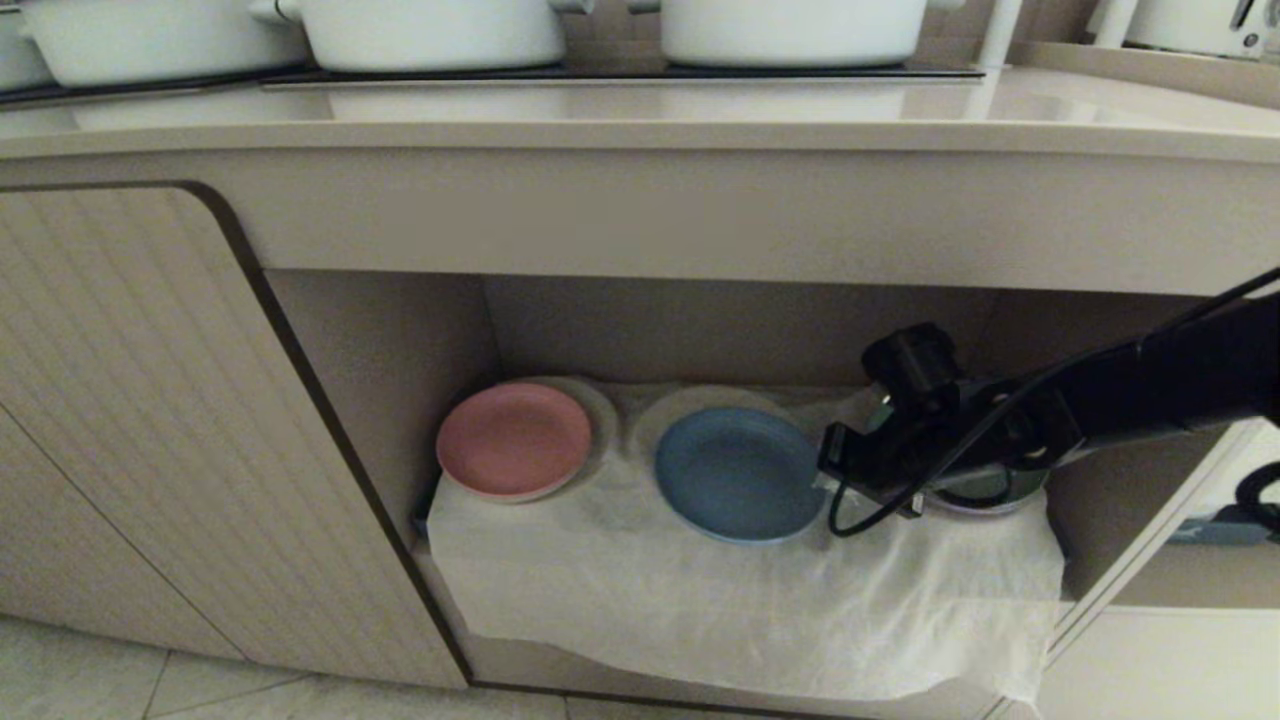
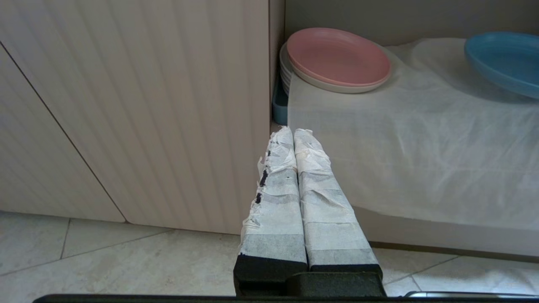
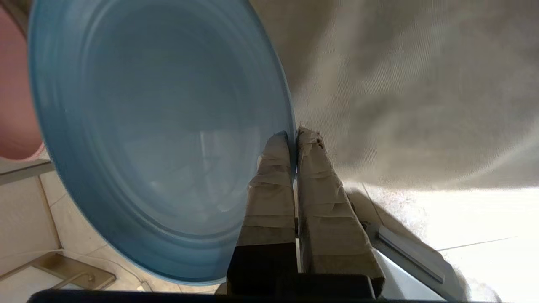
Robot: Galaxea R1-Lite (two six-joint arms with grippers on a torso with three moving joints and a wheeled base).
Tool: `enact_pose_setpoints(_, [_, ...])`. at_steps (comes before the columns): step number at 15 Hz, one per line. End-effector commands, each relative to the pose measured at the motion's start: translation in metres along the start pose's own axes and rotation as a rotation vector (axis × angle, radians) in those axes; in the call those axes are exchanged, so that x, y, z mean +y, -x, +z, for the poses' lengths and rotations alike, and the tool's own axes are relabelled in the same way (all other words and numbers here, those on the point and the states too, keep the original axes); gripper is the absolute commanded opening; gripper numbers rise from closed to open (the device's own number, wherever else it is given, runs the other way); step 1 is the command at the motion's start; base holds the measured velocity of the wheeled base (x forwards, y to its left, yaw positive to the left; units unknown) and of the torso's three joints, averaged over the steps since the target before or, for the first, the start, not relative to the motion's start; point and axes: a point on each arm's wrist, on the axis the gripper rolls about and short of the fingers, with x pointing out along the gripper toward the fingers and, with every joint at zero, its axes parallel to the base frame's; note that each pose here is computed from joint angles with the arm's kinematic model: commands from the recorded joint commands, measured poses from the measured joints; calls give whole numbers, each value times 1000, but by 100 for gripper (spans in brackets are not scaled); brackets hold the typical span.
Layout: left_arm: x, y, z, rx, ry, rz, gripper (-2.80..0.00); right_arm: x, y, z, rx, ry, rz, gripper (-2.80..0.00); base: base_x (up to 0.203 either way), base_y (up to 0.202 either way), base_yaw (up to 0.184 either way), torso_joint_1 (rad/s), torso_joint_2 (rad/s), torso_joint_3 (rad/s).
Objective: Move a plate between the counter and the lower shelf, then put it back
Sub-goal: Put the plate in the cupboard
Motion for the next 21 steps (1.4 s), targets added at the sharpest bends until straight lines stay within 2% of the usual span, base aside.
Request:
enact_pose_setpoints(1, [0, 0, 0, 0, 1, 0, -280, 2, -6, 4, 2, -5, -2, -280, 0, 0, 0, 0, 0, 0])
enact_pose_setpoints(6, [0, 0, 0, 0, 1, 0, -280, 8, -22, 14, -24, -68, -10, -280, 0, 0, 0, 0, 0, 0])
enact_pose_setpoints(11, [0, 0, 0, 0, 1, 0, -280, 9, -36, 20, -65, -96, -44, -280, 0, 0, 0, 0, 0, 0])
enact_pose_setpoints(18, [0, 0, 0, 0, 1, 0, -280, 10, -46, 23, -67, -134, -49, -280, 0, 0, 0, 0, 0, 0])
enact_pose_setpoints(21, [0, 0, 0, 0, 1, 0, -280, 12, -51, 26, -82, -138, -91, -280, 0, 0, 0, 0, 0, 0])
